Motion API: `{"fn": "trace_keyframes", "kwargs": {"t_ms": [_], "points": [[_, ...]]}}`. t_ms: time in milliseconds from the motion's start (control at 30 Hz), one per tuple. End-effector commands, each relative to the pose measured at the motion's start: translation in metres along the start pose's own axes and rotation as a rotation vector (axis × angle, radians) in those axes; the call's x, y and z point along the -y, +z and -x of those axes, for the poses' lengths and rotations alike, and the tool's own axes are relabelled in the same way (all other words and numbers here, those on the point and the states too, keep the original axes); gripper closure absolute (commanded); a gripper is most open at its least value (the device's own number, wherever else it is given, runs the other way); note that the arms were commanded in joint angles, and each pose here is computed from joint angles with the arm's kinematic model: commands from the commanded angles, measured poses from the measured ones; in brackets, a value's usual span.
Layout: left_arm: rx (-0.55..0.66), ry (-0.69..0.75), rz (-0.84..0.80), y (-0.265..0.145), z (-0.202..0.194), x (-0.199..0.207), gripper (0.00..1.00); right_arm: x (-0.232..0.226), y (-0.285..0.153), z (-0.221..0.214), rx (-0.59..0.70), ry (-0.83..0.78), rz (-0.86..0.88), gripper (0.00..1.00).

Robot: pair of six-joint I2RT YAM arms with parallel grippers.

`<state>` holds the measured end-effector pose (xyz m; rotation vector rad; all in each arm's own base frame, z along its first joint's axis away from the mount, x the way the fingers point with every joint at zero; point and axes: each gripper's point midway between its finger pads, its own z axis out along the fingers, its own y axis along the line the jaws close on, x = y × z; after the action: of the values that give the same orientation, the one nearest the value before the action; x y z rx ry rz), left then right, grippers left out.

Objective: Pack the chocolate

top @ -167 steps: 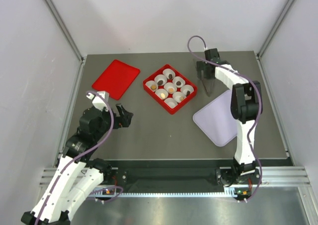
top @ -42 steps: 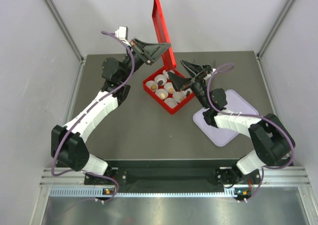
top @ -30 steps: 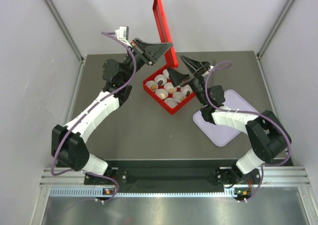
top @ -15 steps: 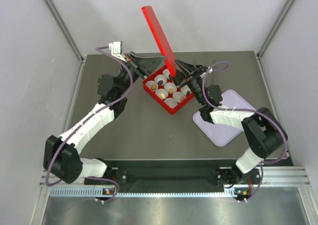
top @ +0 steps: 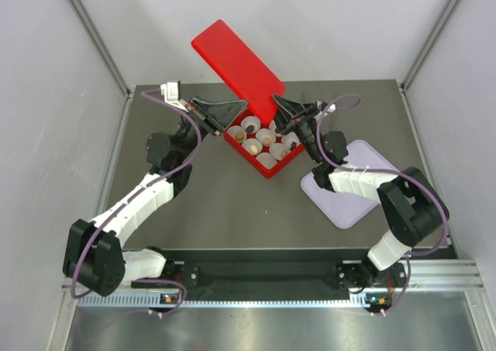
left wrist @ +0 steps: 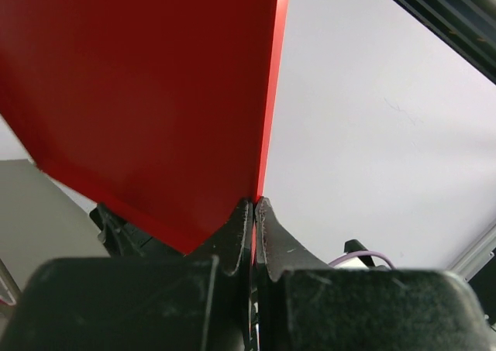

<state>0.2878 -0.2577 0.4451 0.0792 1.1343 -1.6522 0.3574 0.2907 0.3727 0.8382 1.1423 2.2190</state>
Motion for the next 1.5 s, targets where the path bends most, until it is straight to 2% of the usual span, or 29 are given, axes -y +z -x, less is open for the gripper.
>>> {"fn": "trace_keyframes", "kwargs": {"t_ms": [0, 100, 200, 367, 467, 800, 933, 1200, 1333, 1367, 1467], "points": [[-0.039, -0.029, 0.005, -0.014, -0.014, -0.004, 1.0, -0.121, -0.026, -0.053, -0.171, -0.139, 0.452, 0.91], [-0.048, -0.049, 0.044, -0.022, -0.02, -0.016, 1.0, -0.116, -0.026, -0.053, -0.165, -0.181, 0.448, 1.0], [-0.065, -0.063, 0.083, -0.031, -0.026, -0.028, 0.98, -0.112, -0.024, -0.05, -0.148, -0.214, 0.445, 1.0], [-0.057, -0.065, 0.176, -0.049, -0.025, -0.048, 0.73, -0.107, -0.017, -0.04, -0.106, -0.242, 0.442, 1.0], [-0.062, -0.053, 0.221, -0.058, -0.026, -0.056, 0.65, -0.102, -0.013, -0.031, -0.074, -0.258, 0.435, 1.0], [-0.081, -0.041, 0.36, -0.083, -0.03, -0.085, 0.54, -0.08, -0.002, -0.01, -0.028, -0.329, 0.377, 1.0], [-0.057, -0.039, 0.452, -0.094, -0.018, -0.103, 0.31, -0.071, 0.004, 0.008, 0.015, -0.347, 0.354, 1.0], [-0.005, -0.114, 0.57, -0.109, 0.001, -0.145, 0.23, -0.057, 0.017, 0.026, 0.049, -0.372, 0.336, 1.0], [0.029, -0.2, 0.491, -0.094, 0.007, -0.152, 0.21, -0.049, 0.021, 0.036, 0.081, -0.371, 0.324, 1.0], [0.046, -0.184, 0.434, -0.085, 0.015, -0.144, 0.2, -0.045, 0.021, 0.037, 0.082, -0.371, 0.316, 1.0], [0.052, -0.222, 0.404, -0.075, 0.018, -0.155, 0.2, -0.036, 0.021, 0.043, 0.095, -0.373, 0.298, 1.0]]}}
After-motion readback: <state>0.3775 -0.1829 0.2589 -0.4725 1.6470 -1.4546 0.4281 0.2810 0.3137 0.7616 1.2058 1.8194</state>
